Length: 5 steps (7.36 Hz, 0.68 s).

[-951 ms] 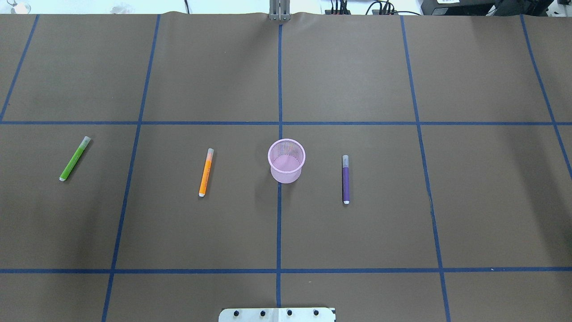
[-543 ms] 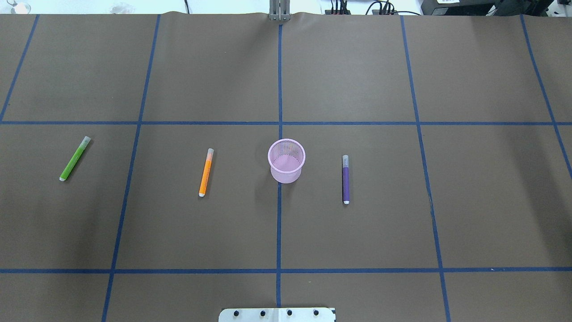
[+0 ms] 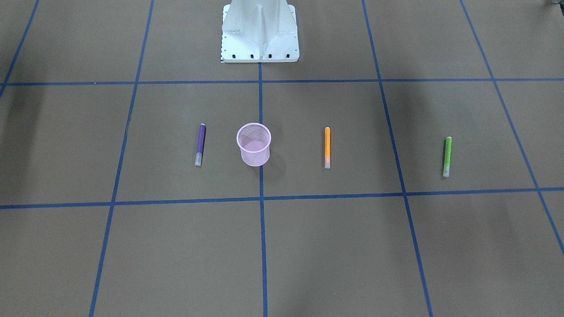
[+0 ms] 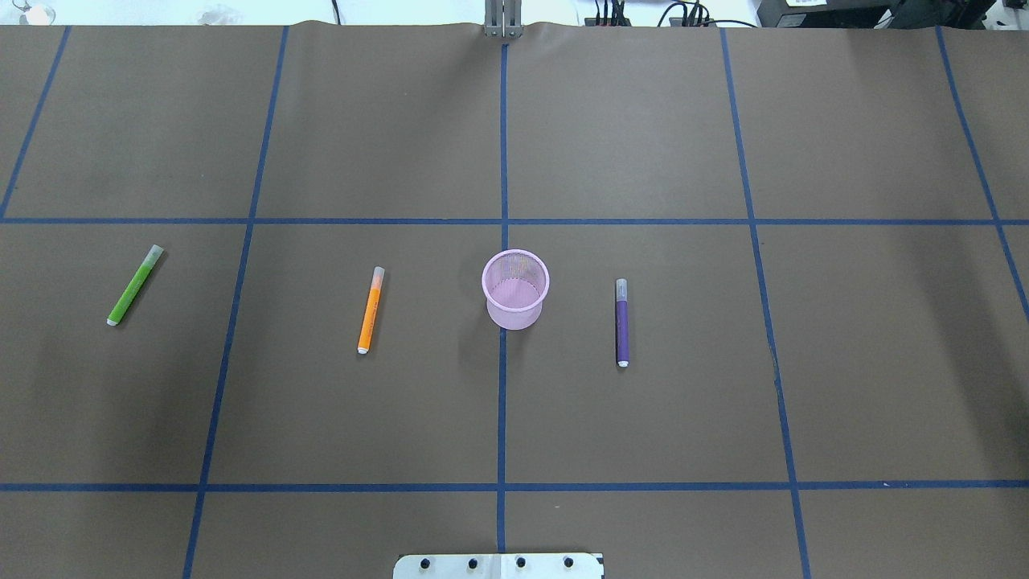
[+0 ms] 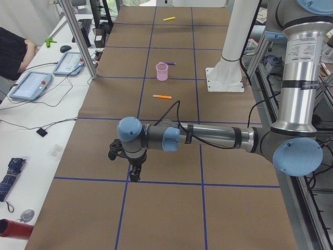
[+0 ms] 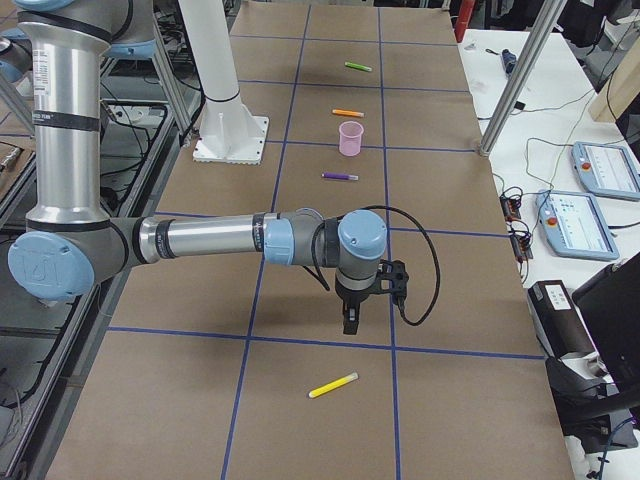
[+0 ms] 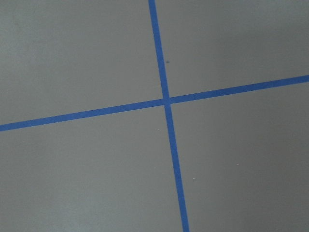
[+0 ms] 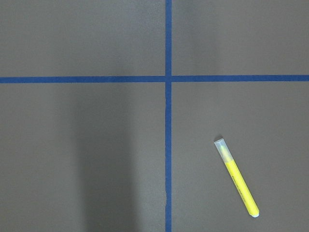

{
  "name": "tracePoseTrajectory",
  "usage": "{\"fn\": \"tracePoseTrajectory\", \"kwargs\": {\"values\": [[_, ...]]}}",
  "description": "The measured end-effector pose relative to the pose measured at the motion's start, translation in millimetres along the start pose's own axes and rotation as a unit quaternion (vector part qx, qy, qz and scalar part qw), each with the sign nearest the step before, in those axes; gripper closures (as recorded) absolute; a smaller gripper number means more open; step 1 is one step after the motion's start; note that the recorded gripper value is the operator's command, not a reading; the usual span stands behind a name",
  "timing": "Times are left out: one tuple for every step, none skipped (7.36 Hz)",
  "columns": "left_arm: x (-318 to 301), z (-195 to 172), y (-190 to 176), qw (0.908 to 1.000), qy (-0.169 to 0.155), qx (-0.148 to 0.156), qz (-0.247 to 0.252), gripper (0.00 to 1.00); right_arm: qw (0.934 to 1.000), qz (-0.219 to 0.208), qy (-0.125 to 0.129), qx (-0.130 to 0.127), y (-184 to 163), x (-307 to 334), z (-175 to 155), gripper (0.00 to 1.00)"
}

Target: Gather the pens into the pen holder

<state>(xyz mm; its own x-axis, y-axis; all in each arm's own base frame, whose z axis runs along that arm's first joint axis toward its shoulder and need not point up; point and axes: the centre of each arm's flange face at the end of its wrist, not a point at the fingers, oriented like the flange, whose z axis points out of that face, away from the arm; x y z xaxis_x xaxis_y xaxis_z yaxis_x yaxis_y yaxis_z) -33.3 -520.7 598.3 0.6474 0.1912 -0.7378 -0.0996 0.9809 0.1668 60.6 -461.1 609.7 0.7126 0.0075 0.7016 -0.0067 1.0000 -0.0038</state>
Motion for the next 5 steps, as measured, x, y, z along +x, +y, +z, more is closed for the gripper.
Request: {"fn": "tracePoseTrajectory", "kwargs": {"values": [[18, -11, -9, 0.9997, 0.019, 0.012, 0.013, 0.0, 1.0, 0.0, 0.0, -0.001, 0, 0, 1, 0.0], [37, -20, -16, 0.9989, 0.028, 0.021, 0.031, 0.0, 1.0, 0.0, 0.0, -0.001, 0, 0, 1, 0.0], [62, -21, -21, 0.9978, 0.035, 0.023, 0.052, 0.0, 1.0, 0.0, 0.0, -0.002, 0, 0, 2, 0.0], [86, -15, -23, 0.9967, 0.041, 0.017, 0.068, 0.0, 1.0, 0.0, -0.001, -0.003, 0, 0, 2, 0.0], [108, -1, -26, 0.9956, 0.046, 0.003, 0.081, 0.0, 1.0, 0.0, -0.001, -0.003, 0, -1, 2, 0.0]]}}
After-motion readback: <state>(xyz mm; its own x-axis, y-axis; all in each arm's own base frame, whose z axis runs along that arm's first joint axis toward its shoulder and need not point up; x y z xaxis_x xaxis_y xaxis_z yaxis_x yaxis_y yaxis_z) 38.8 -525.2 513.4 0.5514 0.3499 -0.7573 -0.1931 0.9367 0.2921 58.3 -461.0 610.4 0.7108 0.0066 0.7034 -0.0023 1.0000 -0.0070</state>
